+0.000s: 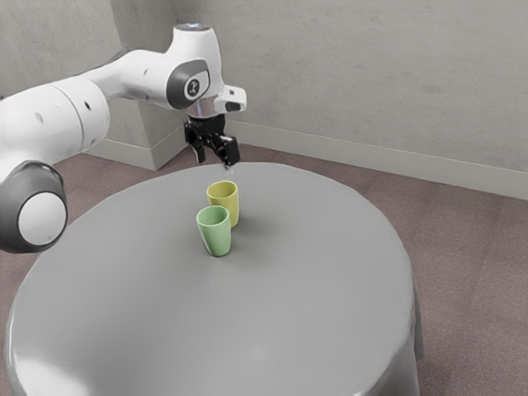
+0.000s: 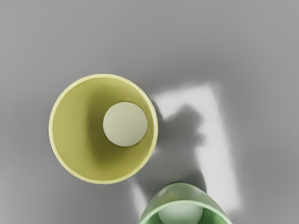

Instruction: Place the left cup onto the right cup

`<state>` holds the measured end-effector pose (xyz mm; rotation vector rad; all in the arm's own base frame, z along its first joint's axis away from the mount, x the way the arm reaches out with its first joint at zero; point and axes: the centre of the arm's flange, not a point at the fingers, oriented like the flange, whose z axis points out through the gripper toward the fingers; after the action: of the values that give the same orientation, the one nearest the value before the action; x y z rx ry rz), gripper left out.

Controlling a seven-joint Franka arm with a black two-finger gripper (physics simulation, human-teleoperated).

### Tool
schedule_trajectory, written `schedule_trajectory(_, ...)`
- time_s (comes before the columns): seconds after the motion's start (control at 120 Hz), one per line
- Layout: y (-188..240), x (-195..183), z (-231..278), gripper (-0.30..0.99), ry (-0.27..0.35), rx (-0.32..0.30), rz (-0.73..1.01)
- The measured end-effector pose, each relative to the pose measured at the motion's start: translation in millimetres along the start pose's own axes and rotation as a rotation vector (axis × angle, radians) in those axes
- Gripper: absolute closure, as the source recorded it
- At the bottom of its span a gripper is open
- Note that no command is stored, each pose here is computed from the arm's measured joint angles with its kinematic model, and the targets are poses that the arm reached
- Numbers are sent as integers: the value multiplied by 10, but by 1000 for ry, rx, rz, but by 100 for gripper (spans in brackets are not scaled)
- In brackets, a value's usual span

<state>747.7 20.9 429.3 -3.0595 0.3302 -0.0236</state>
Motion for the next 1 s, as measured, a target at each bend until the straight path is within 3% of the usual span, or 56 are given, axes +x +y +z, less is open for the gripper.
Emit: schedule_trajectory(1.0,-123,71,521,0,-17,-11,-2)
